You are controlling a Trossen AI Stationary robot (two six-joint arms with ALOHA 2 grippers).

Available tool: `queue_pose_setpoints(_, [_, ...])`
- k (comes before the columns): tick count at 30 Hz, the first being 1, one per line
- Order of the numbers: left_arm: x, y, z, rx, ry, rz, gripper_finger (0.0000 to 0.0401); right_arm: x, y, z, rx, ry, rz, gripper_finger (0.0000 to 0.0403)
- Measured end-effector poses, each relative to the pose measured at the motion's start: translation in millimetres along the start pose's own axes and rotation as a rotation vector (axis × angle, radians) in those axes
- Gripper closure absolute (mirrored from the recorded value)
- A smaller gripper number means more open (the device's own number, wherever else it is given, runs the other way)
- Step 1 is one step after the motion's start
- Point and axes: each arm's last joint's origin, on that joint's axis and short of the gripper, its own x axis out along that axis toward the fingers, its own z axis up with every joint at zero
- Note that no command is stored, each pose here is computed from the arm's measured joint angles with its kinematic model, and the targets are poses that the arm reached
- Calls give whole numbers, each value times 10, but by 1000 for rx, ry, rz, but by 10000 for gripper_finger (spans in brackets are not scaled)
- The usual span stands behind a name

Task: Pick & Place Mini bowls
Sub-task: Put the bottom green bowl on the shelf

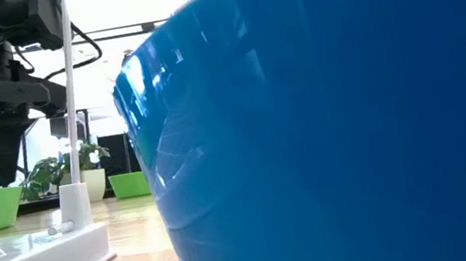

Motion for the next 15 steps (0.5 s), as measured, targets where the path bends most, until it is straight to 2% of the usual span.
queue_pose_setpoints(6, [25, -1, -1, -13, -4, -7, 314, 0, 0, 0, 0, 0, 0, 394])
queue_pose_setpoints(15, [267, 41, -62, -25, 33, -67, 314, 0, 0, 0, 0, 0, 0, 394])
